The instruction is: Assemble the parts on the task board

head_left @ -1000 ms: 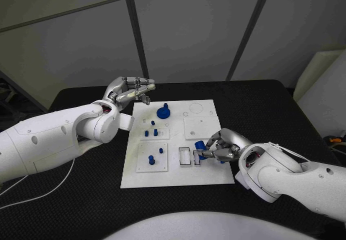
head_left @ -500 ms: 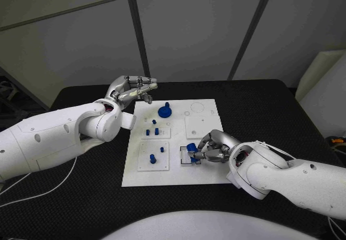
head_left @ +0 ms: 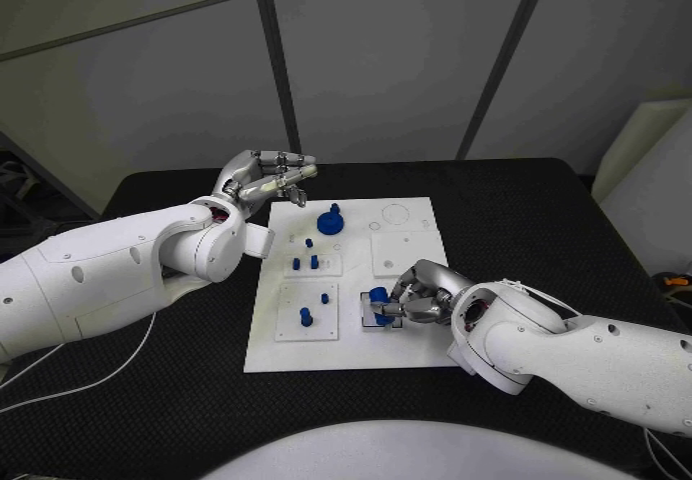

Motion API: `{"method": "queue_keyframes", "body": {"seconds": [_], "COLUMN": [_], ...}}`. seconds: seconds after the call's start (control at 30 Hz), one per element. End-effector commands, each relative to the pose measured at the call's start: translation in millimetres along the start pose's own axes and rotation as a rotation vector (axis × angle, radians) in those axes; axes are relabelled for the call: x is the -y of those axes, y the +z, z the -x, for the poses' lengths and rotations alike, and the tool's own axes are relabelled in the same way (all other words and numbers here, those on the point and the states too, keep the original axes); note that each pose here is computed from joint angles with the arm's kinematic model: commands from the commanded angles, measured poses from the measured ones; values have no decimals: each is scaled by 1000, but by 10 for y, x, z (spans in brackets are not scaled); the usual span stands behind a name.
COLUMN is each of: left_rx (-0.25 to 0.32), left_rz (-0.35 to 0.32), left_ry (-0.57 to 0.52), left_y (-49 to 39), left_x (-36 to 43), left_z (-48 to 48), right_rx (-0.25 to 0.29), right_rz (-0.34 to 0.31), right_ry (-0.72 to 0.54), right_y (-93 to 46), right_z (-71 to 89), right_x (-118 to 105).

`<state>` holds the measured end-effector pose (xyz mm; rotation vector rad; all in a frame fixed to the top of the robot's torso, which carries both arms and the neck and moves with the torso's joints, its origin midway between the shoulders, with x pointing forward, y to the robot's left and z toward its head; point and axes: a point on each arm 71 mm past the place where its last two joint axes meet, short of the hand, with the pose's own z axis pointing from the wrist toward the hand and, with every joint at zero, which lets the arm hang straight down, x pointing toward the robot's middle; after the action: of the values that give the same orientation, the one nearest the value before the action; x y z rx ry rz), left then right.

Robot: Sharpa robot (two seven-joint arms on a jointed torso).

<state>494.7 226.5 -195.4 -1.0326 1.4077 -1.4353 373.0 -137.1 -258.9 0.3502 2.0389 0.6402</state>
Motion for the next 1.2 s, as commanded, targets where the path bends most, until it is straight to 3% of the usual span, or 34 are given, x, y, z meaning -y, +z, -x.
{"method": "queue_keyframes", "body": {"seconds": [0.03, 0.67, 1.2], "left_rx": [-11, -9, -9], "left_rz": [-10, -8, -6], "left_ry": [-6, -5, -5], "left_y": [2, -6, -7], "left_x": [17, 19, 16], "left_z": [-13, -2, 9], "right_rx": [-15, 22, 50], "right_rz": [1, 8, 100], "right_ry": [-9, 12, -14], "right_y": [10, 41, -36], "right_z": [-10, 8, 38], "right_x": [-10, -19, -86]}}
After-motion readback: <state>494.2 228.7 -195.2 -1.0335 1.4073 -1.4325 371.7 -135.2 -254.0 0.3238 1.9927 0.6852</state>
